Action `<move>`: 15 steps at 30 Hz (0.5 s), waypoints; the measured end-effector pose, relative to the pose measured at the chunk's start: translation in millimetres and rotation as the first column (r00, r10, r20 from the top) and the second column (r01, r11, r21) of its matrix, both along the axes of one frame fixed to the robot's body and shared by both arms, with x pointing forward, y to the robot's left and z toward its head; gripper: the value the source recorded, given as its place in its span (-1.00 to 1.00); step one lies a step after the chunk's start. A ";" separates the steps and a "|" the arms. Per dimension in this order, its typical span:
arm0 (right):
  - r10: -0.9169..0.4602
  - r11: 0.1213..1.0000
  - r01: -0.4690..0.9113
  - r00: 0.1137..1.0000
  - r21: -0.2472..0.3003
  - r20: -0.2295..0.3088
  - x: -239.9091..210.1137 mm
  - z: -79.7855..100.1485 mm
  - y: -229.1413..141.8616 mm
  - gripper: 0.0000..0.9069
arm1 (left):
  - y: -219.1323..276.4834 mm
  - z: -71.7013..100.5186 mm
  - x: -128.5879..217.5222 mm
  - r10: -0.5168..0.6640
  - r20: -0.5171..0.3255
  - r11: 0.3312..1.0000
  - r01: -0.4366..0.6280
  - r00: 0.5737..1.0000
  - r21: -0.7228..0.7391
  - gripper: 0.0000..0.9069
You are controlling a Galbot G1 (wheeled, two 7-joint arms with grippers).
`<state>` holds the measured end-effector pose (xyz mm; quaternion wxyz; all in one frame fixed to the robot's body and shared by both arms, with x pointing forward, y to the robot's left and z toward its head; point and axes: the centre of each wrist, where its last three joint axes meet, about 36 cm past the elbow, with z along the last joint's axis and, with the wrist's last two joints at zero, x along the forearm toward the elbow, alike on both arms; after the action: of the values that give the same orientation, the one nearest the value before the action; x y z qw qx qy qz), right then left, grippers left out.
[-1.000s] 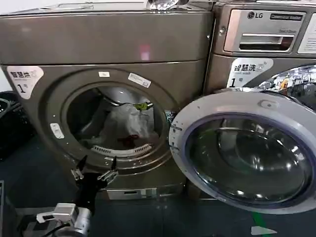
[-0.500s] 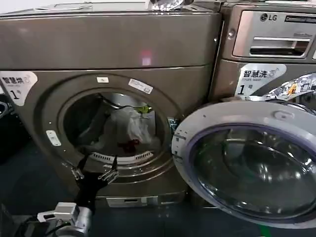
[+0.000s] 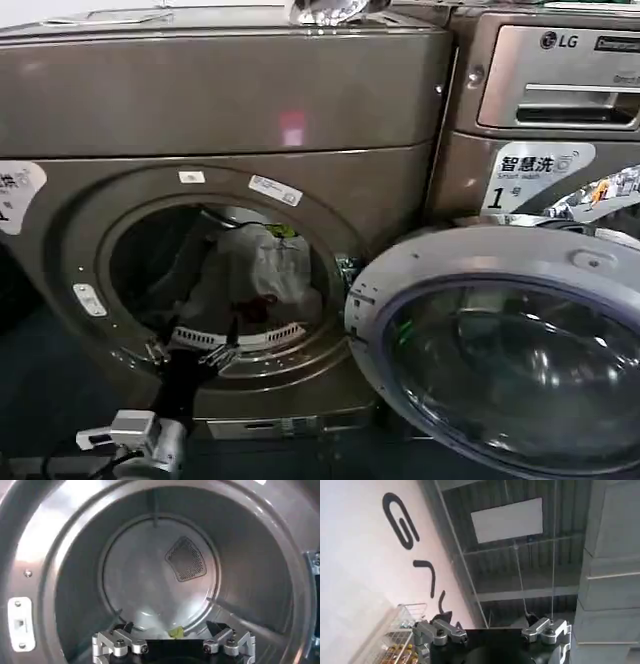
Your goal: Grasp the clothes from the dryer.
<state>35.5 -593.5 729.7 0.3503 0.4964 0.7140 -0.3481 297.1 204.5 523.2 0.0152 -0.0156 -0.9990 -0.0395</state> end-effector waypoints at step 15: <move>-0.008 1.000 0.008 1.000 0.011 0.005 -0.2 -0.6 -0.5 1.00 | 0.0 -1.0 1.7 -0.003 0.000 1.000 0.003 1.000 0.000 1.00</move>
<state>35.3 -594.0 729.1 0.3479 0.5021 0.7129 -0.3444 298.7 204.4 522.2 0.0154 -0.0170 -0.9990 -0.0395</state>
